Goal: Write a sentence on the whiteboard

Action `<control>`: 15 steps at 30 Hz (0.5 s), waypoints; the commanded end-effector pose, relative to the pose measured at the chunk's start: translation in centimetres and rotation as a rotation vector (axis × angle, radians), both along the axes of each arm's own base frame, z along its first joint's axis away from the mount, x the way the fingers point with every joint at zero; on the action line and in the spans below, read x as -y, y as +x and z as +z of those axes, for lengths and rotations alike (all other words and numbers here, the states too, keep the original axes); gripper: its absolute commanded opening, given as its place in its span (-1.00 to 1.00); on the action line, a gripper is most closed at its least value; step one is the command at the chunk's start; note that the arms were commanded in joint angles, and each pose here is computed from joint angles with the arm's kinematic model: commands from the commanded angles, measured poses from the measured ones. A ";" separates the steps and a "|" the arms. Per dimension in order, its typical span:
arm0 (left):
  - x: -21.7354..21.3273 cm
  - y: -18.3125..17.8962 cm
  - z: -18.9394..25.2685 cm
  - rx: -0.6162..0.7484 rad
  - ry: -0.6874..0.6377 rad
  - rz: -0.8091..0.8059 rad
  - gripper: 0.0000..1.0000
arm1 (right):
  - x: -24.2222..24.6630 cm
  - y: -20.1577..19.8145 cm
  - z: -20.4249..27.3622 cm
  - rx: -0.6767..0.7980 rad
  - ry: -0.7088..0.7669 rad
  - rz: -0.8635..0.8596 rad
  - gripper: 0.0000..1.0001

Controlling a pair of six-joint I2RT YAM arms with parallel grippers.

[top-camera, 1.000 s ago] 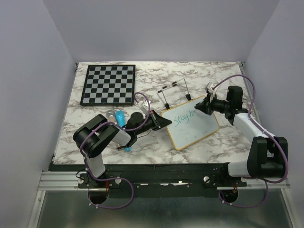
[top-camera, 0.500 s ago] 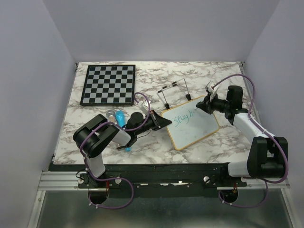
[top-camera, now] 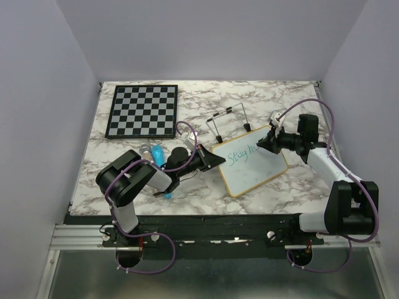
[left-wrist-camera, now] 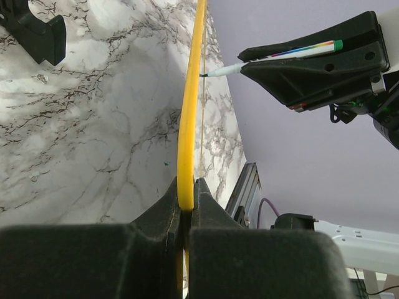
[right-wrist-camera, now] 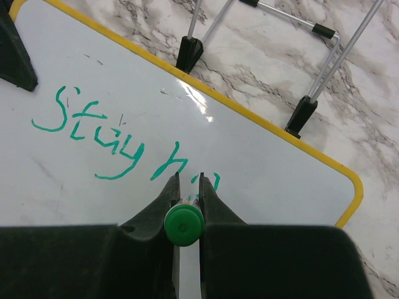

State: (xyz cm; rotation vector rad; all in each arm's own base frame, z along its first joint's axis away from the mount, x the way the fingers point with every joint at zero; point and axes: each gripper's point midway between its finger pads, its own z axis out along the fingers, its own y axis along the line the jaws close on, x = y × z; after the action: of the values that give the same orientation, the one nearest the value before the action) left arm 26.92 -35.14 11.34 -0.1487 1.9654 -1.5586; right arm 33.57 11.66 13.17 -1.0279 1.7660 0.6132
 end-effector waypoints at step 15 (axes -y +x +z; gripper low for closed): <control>0.6 -0.2 1.3 0.074 -0.026 -0.038 -1.00 | -0.4 1.9 2.2 0.009 0.067 -0.066 -0.99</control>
State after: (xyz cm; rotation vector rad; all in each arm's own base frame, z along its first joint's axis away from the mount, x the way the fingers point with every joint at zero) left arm 26.93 -35.15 11.31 -0.1452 1.9645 -1.5571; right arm 33.62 12.33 13.66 -0.9718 1.7775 0.6887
